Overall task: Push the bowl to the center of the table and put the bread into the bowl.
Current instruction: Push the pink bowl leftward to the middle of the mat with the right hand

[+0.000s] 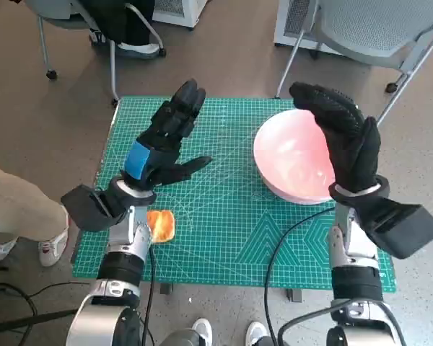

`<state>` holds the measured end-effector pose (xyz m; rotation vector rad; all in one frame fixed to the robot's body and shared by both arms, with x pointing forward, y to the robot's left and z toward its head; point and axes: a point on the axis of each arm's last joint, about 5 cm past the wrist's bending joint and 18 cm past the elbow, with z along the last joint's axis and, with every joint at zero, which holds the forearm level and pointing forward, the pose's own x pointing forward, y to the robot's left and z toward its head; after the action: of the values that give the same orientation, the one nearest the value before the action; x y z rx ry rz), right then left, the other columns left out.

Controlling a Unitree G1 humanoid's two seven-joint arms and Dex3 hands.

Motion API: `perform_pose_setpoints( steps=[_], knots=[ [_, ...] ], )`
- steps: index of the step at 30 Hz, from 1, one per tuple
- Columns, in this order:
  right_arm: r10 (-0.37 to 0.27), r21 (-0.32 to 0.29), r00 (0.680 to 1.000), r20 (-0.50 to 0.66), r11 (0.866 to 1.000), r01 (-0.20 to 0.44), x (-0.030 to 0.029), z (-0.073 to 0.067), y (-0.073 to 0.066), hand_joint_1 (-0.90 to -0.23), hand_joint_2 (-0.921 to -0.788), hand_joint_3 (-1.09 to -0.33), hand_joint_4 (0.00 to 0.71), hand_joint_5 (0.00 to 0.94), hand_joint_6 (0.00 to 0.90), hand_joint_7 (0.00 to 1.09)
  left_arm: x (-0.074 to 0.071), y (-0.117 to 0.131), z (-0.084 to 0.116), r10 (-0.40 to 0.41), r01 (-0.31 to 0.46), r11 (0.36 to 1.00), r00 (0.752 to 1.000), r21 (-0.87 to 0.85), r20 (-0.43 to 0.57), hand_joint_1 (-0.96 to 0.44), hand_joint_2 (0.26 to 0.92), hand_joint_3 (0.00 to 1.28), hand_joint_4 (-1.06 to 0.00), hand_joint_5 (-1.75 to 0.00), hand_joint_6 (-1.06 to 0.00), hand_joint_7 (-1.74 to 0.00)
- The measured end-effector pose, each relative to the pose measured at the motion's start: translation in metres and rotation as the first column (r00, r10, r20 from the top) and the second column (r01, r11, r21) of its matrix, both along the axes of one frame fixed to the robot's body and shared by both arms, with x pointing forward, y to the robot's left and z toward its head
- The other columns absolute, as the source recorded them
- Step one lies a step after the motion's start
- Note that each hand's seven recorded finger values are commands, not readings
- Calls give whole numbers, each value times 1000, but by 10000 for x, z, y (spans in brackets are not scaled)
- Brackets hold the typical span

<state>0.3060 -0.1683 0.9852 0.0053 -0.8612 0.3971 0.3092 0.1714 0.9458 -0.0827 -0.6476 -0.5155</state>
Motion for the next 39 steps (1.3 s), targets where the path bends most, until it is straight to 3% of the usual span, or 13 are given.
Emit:
perform_pose_setpoints(
  steps=[21,25,31,36,39],
  knots=[
    [-7,-3,1000,-2,1000,7,-2,1,-27,-662,-921,-774,161,0,-1,521,-8,-2,-6,19,-19,1000,1000,3,-6,-264,921,187,-60,-6,-163,-2],
    [-32,-9,999,-8,999,32,3,15,-136,-665,-921,-765,166,2,5,520,-8,-2,-7,19,-19,1000,1000,2,-6,-268,921,187,-62,-6,-164,-2],
    [-122,14,991,-58,992,123,49,4,-443,-660,-921,-756,179,3,60,440,-9,4,-9,23,-23,1000,1000,-2,-6,-258,921,189,-64,-5,-168,-4],
    [-247,47,963,-112,966,253,99,18,-681,-664,-921,-784,184,2,95,363,-12,8,-12,27,-27,1000,1000,-3,-2,-255,921,191,-65,-5,-169,-4],
    [-297,52,946,-130,951,306,121,37,-738,-667,-921,-800,180,1,96,346,-13,8,-12,28,-28,1000,1000,-3,0,-255,921,191,-65,-4,-169,-4]
  ],
)
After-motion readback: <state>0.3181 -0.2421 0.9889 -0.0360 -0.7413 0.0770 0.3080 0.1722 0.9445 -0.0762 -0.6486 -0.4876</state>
